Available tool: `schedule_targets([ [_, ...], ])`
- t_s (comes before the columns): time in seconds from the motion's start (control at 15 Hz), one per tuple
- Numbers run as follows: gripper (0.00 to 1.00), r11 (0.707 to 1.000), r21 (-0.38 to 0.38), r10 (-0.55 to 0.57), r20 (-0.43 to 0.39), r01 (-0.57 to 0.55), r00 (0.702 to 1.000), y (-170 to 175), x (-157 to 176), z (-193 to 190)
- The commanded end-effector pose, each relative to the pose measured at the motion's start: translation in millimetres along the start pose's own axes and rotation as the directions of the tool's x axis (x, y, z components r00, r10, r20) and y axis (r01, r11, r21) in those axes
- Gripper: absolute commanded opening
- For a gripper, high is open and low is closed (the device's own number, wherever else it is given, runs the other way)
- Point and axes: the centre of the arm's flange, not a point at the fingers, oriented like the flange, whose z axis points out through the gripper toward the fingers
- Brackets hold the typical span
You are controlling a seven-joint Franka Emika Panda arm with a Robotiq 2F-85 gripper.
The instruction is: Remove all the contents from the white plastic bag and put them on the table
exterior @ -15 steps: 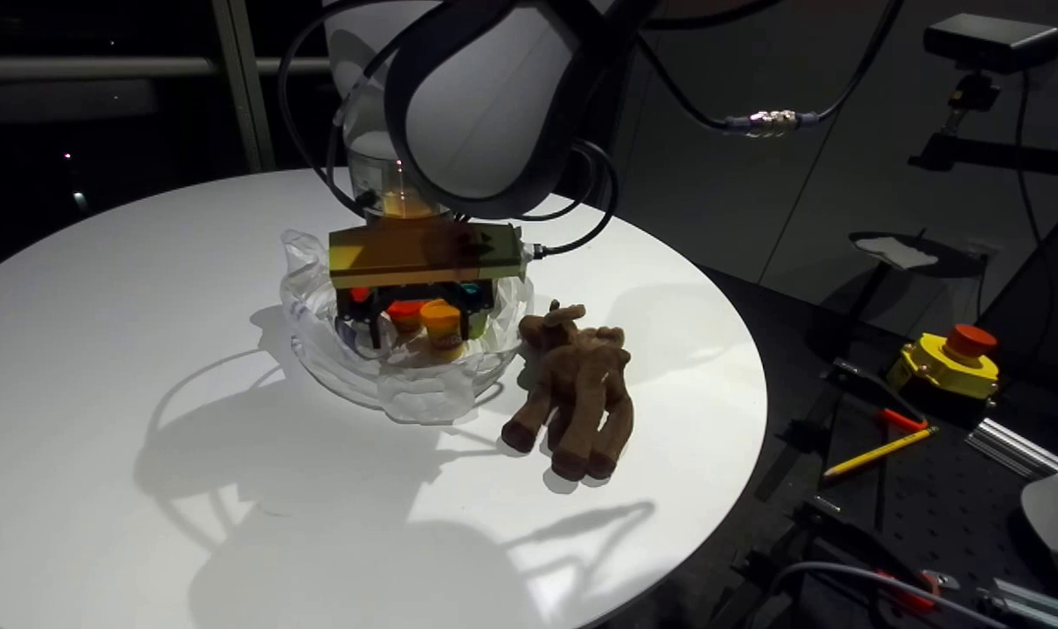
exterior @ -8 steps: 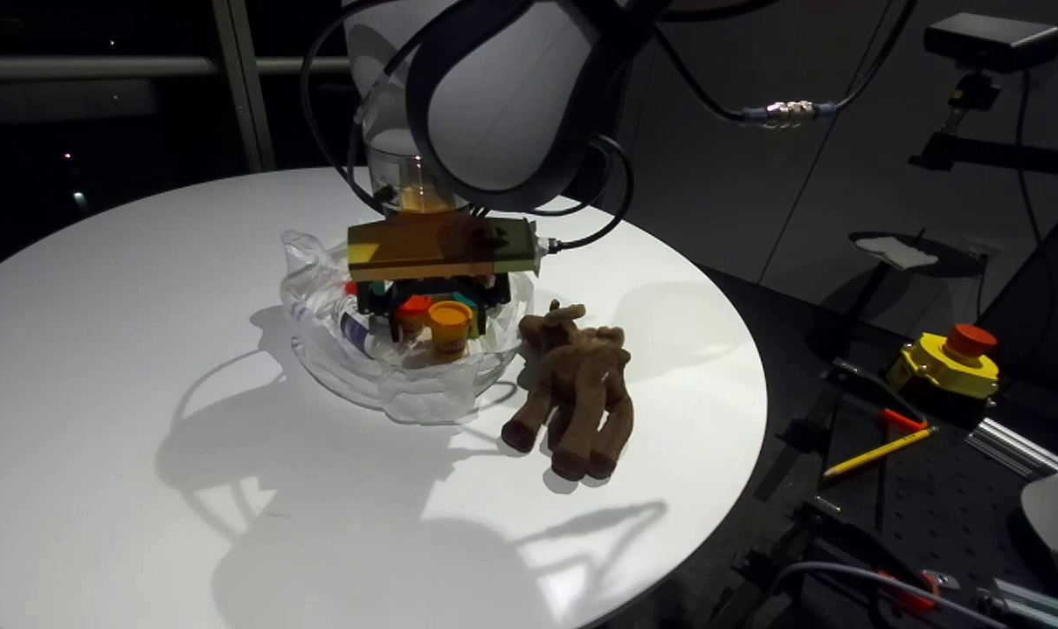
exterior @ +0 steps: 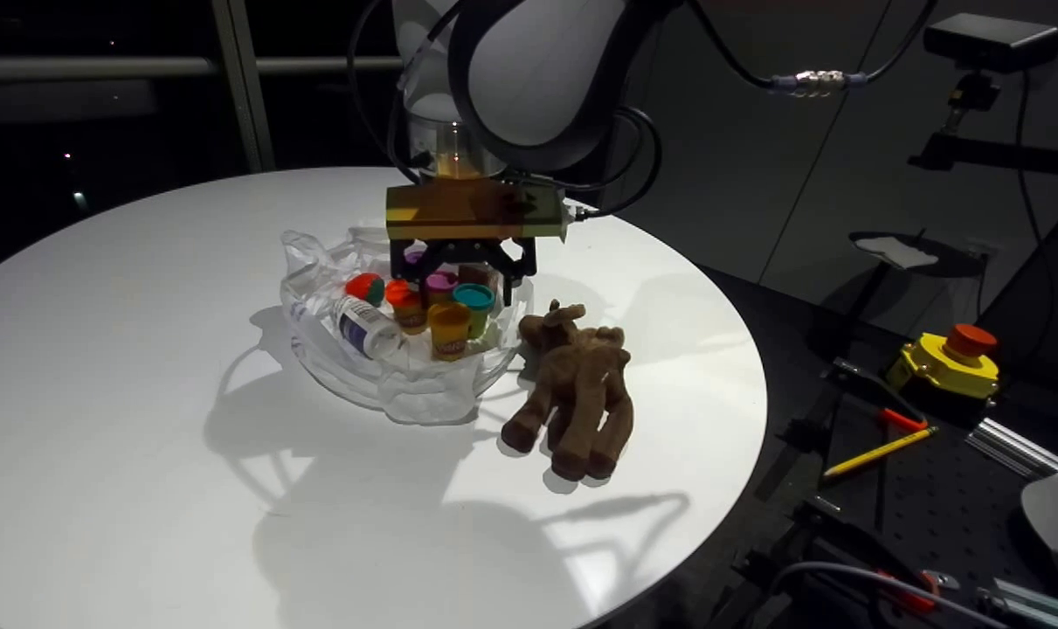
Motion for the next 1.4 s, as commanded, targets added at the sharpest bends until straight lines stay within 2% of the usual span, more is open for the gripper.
schedule_targets([
  [0.0, 1.00, 0.999, 0.032, 0.002, 0.013, -0.003, 1.000, 5.1, 7.0, -13.7],
  [0.53, 1.00, 0.997, 0.068, -0.055, 0.105, 0.048, 0.993, -4.4, -3.3, -6.4],
  [0.93, 1.00, 0.998, 0.057, -0.044, 0.118, 0.038, 0.992, 1.9, 8.6, -1.2],
  [1.33, 1.00, 0.994, 0.091, -0.074, 0.145, 0.062, 0.987, -2.5, 9.4, 1.3],
])
